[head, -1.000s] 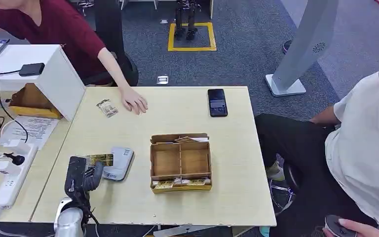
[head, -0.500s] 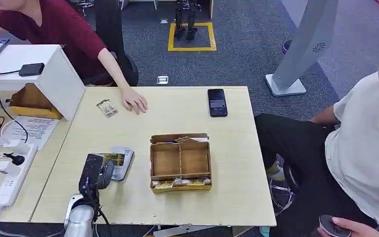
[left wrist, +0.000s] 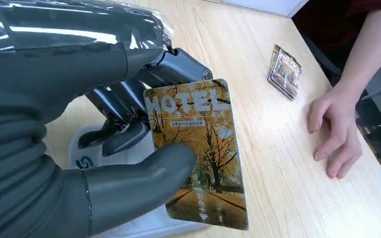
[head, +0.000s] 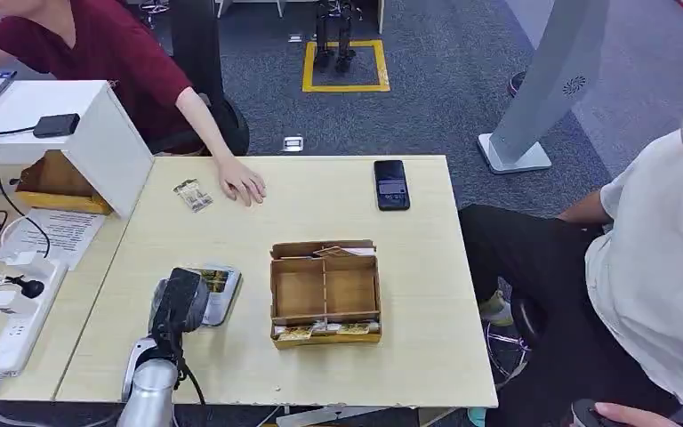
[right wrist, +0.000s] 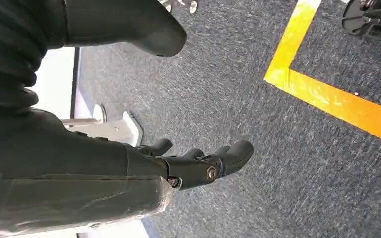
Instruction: Pass the card to the sensor for recognition and then transmit it.
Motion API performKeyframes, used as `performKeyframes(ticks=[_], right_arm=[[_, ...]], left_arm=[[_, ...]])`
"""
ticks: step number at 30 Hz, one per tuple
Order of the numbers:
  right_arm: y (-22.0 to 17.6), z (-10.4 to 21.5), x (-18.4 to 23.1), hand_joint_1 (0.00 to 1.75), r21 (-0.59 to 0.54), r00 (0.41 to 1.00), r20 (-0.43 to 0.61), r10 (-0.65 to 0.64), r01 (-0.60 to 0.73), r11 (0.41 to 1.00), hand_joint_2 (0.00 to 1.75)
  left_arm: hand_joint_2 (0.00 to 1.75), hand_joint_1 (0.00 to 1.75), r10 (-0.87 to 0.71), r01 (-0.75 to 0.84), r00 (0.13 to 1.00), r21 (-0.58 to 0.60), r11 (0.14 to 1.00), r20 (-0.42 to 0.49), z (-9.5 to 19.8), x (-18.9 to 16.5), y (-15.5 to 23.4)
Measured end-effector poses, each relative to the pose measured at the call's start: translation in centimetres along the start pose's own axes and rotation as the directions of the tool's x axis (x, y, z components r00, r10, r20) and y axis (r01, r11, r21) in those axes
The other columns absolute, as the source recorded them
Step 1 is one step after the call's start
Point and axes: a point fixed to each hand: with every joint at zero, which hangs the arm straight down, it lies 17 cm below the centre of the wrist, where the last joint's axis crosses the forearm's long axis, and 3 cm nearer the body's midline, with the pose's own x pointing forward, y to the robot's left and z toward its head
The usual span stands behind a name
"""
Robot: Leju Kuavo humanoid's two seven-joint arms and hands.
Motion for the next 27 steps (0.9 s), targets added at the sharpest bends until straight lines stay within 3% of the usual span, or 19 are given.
performKeyframes(ticks=[27], right_arm=[[-0.03, -0.01, -0.03, 0.00, 0.000, 1.000, -0.001, 0.004, -0.004, 1.000, 1.75]], left_arm=[[1.75, 1.75, -0.044, 0.044, 0.999, 0.014, 0.999, 0.001, -0.40, -0.15, 0.48]])
